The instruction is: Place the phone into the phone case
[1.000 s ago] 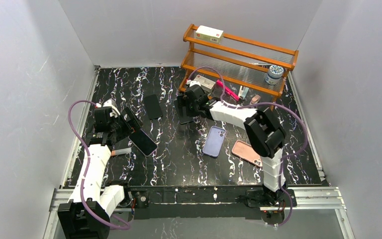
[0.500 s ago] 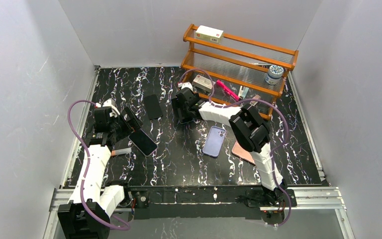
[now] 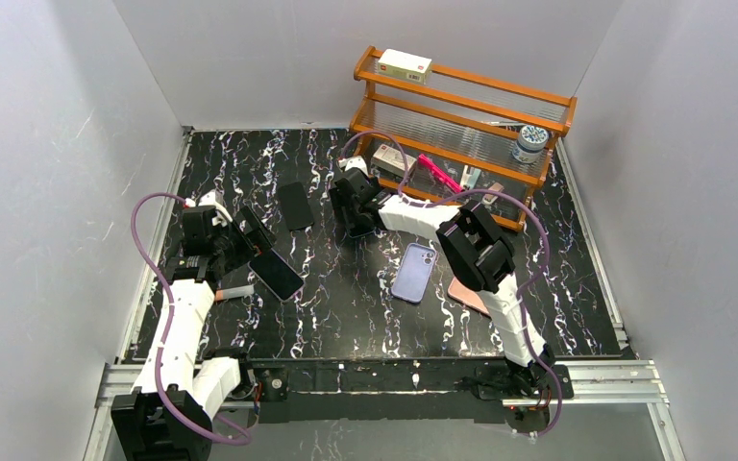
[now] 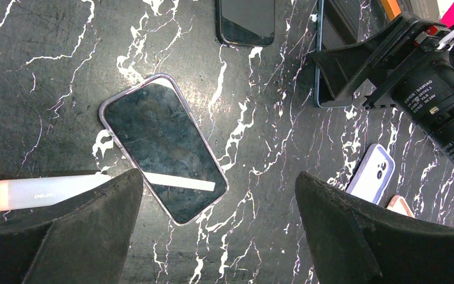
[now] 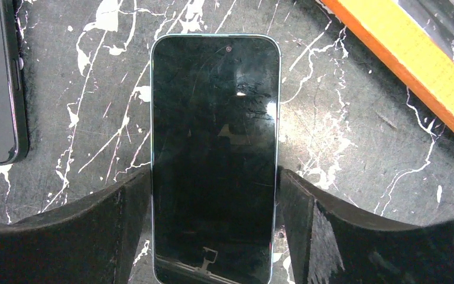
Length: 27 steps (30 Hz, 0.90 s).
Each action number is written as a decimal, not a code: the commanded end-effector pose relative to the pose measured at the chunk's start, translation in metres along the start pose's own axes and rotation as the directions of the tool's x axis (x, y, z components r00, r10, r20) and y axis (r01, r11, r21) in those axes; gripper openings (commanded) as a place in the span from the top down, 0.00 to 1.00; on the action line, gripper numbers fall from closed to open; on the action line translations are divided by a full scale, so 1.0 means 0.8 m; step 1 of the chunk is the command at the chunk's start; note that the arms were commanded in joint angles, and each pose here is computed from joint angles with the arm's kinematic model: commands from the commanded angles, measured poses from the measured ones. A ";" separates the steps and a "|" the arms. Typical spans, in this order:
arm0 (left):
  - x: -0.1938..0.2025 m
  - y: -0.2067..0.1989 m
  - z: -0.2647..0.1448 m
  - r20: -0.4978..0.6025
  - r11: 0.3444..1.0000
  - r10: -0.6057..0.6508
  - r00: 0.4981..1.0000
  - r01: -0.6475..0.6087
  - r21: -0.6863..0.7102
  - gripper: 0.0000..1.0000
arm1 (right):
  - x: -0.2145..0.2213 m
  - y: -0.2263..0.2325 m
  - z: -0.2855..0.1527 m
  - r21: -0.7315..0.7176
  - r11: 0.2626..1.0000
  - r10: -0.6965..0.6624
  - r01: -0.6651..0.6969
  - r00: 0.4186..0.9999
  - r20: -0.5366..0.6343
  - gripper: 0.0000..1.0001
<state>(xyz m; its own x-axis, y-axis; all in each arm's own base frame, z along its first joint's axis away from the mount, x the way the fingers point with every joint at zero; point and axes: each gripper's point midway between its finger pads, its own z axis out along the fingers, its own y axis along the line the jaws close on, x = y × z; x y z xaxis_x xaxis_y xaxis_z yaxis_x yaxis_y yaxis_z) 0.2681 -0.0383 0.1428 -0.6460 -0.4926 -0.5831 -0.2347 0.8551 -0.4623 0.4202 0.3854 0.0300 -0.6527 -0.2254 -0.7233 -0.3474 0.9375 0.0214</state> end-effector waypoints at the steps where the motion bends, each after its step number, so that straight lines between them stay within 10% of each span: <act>1: 0.000 0.002 -0.003 0.011 1.000 0.018 1.000 -0.018 -0.004 0.02 | 0.019 0.002 0.013 0.014 1.000 -0.020 0.021 0.999 -0.034 0.16; 9: 0.002 0.003 -0.001 0.005 1.000 0.017 1.000 -0.017 -0.007 0.02 | 0.019 -0.001 0.017 0.034 0.999 -0.041 0.042 0.999 -0.033 0.06; 27: 0.003 0.000 -0.002 -0.002 1.000 0.020 1.000 -0.020 0.004 0.02 | 0.027 0.004 0.008 0.030 0.999 -0.036 0.038 0.998 -0.055 0.31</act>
<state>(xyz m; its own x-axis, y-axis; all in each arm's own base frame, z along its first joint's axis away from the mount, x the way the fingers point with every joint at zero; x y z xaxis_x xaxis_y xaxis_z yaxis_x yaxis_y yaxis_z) 0.2681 -0.0383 0.1429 -0.6459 -0.4922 -0.5836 -0.2342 0.8553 -0.4622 0.4286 0.3960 0.0306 -0.6287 -0.2251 -0.7443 -0.3369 0.9415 -0.0002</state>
